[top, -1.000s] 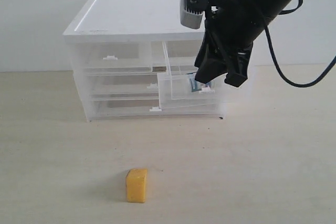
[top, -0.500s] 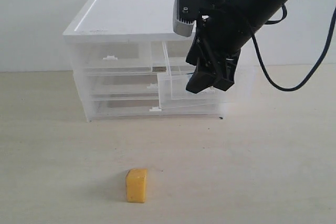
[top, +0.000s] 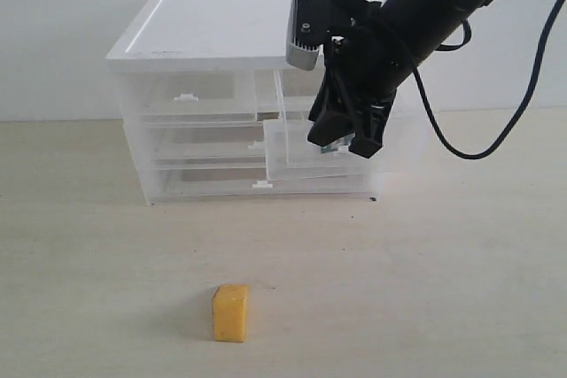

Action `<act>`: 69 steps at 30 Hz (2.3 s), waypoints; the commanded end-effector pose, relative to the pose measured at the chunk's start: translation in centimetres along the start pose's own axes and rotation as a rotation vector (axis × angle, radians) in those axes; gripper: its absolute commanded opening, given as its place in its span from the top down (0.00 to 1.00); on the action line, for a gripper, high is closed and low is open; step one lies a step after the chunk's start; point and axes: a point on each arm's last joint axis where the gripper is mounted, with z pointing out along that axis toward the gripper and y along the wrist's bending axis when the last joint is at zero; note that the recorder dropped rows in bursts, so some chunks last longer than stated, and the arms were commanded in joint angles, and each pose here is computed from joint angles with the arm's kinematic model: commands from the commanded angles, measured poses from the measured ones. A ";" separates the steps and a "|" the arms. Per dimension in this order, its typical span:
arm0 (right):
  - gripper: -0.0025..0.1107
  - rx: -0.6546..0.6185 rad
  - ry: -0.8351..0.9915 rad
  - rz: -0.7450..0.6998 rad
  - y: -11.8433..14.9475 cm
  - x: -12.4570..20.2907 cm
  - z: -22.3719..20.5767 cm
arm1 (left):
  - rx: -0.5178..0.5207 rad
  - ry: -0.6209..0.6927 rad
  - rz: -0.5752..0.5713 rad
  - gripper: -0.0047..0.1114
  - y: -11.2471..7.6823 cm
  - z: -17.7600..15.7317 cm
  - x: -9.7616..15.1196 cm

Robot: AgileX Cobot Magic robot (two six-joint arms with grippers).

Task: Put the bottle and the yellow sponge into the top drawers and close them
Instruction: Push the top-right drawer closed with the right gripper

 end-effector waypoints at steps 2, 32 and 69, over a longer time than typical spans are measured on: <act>0.98 0.021 -0.006 -0.013 -0.3 0.1 -0.3 | -0.002 -0.003 -0.001 0.92 0.0 0.0 0.1; 0.52 0.254 -0.014 -0.063 -2.4 0.0 -0.5 | -0.002 -0.003 -0.001 0.92 0.0 0.0 0.1; 0.97 0.006 0.069 0.430 0.3 0.7 -0.9 | -0.002 -0.003 -0.001 0.92 0.0 0.0 0.1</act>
